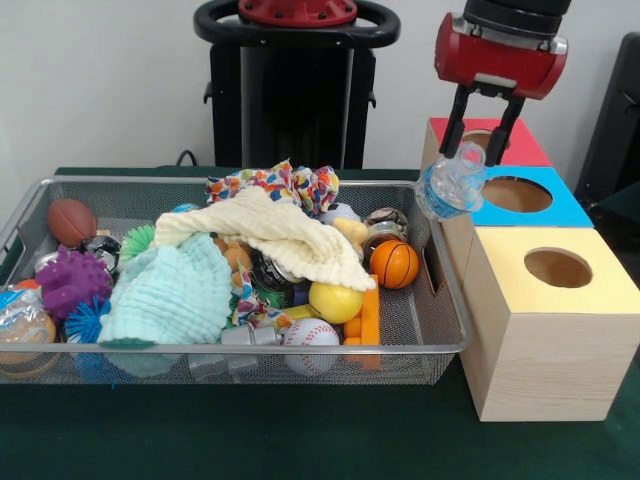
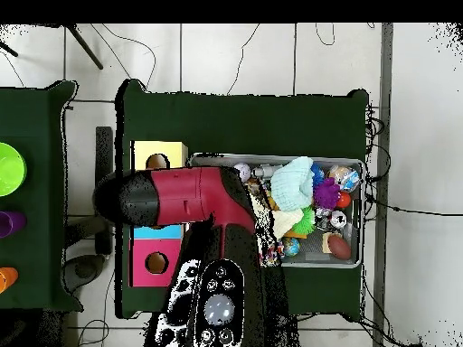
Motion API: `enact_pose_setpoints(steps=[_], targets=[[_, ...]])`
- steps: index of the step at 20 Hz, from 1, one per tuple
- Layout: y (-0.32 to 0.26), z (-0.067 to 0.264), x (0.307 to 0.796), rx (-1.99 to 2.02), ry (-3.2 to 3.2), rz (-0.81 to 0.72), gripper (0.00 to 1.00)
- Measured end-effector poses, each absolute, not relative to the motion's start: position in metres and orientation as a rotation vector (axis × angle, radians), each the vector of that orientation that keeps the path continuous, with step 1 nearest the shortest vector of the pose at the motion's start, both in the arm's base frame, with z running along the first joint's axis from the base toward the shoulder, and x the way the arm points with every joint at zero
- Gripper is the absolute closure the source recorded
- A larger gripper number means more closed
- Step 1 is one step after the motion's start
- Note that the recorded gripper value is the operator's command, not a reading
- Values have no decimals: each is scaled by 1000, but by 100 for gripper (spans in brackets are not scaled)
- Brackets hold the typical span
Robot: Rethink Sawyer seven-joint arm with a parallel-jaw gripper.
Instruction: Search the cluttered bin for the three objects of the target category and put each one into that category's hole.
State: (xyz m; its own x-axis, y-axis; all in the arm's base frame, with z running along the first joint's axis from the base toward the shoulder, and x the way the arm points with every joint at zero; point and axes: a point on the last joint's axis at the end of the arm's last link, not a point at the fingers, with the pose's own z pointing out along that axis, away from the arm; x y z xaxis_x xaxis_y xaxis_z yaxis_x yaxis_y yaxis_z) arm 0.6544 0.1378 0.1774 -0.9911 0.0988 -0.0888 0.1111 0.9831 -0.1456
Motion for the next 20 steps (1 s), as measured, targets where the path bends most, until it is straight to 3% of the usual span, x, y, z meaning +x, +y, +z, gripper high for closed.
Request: enact_pose_setpoints(steps=[20], targets=[[156,184,640,126,3092,-269,100]])
